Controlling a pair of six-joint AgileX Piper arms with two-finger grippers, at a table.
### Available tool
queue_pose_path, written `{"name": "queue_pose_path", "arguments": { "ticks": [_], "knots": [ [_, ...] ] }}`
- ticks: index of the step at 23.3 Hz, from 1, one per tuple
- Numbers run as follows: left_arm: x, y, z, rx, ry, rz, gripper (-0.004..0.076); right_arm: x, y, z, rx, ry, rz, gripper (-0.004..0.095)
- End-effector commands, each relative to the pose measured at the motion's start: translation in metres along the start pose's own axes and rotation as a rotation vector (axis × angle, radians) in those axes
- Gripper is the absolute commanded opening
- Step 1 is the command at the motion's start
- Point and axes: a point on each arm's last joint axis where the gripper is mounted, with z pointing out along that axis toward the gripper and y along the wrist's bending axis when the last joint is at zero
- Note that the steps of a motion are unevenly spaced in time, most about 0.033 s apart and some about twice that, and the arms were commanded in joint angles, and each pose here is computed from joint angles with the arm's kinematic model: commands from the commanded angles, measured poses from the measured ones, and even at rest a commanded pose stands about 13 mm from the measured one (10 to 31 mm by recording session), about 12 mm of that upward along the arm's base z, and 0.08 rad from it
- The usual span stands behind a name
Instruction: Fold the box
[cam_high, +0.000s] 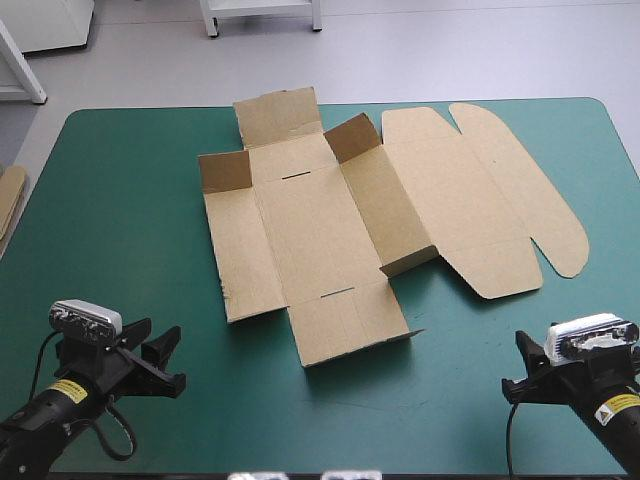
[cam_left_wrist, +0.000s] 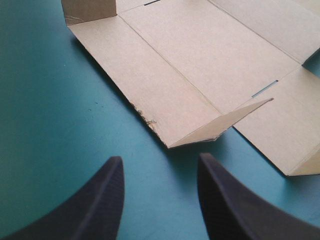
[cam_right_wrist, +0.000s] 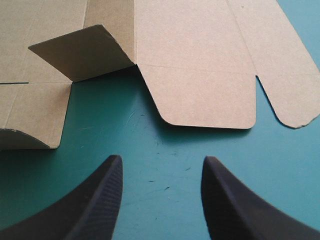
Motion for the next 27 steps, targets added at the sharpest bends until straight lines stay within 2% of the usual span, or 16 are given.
{"name": "queue_pose_path", "arguments": {
  "ticks": [1,3,9,15,19,22,27],
  "knots": [
    [-0.012,0.001,0.003,0.004,-0.040,-0.062,0.0341,-0.014,-0.001,-0.003,0.008,-0.083,-0.009,0.0459],
    [-0.013,0.002,0.008,0.001,-0.026,-0.092,0.0345,-0.014,-0.001,-0.003,0.008,-0.083,-0.009,0.0459],
    [-0.024,0.013,0.040,-0.037,0.005,-0.235,0.0466,-0.016,-0.001,-0.003,0.009,-0.095,-0.010,0.0459],
    [-0.041,0.028,0.090,-0.074,0.109,-0.325,0.0467,-0.020,-0.001,-0.004,0.015,-0.142,-0.009,0.0459],
    [-0.056,0.052,0.133,-0.090,0.172,-0.448,0.0467,-0.021,-0.002,-0.004,0.016,-0.151,-0.010,0.0459],
    [-0.054,0.082,0.160,-0.040,0.209,-0.572,0.0467,-0.021,-0.002,-0.004,0.015,-0.149,-0.010,0.0459],
    [-0.031,0.104,0.187,0.191,0.299,-0.751,0.0467,-0.021,-0.002,-0.004,0.015,-0.147,-0.010,0.0459]
  ]
}}
